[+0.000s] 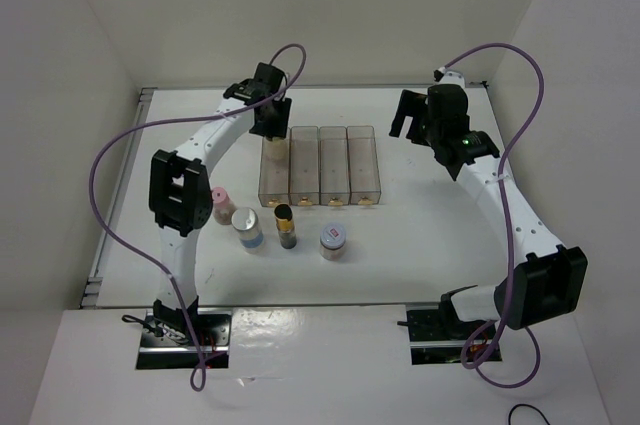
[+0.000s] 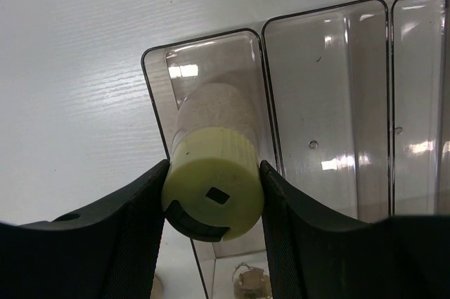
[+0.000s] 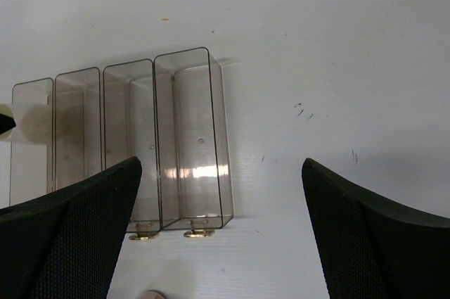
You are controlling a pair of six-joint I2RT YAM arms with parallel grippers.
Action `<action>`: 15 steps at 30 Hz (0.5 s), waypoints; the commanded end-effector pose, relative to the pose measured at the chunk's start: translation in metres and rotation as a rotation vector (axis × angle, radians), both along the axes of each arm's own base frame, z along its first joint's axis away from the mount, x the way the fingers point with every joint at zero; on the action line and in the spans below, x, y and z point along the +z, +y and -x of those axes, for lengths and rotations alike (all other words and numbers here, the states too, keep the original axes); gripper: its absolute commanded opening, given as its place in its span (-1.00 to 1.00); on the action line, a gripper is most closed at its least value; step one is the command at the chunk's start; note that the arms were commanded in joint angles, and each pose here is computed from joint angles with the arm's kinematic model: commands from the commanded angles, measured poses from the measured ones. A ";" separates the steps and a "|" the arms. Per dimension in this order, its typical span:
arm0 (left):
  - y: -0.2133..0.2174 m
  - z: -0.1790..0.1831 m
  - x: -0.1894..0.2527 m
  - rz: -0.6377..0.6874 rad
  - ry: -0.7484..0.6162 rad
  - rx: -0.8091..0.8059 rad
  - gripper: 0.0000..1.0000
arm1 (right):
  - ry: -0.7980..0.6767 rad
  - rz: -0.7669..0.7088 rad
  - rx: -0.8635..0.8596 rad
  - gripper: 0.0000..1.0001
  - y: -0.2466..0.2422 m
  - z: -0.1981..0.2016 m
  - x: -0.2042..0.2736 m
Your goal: Organize the condiment bottles
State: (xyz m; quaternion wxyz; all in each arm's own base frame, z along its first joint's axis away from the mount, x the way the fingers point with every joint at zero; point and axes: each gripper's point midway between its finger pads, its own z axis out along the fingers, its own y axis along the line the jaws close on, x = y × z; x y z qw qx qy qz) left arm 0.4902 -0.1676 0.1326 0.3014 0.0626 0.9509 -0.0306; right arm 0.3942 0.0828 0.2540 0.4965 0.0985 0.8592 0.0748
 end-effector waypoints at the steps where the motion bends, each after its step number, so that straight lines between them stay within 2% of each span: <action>1: 0.000 -0.014 0.009 0.000 -0.046 0.014 0.01 | -0.033 -0.009 0.001 0.98 0.003 -0.002 0.010; 7: 0.002 -0.013 -0.004 -0.018 -0.023 0.020 0.17 | -0.033 -0.009 0.001 0.98 0.003 -0.002 0.010; 10: -0.001 -0.014 -0.003 -0.005 -0.028 0.013 0.32 | -0.032 -0.013 0.009 0.98 0.005 -0.002 0.010; 14: -0.003 -0.014 -0.003 0.007 -0.025 0.015 0.62 | -0.024 -0.003 0.013 0.98 0.004 -0.001 0.008; 15: -0.004 -0.013 0.005 0.017 -0.031 0.009 0.79 | -0.023 -0.003 0.013 0.98 0.004 -0.001 0.008</action>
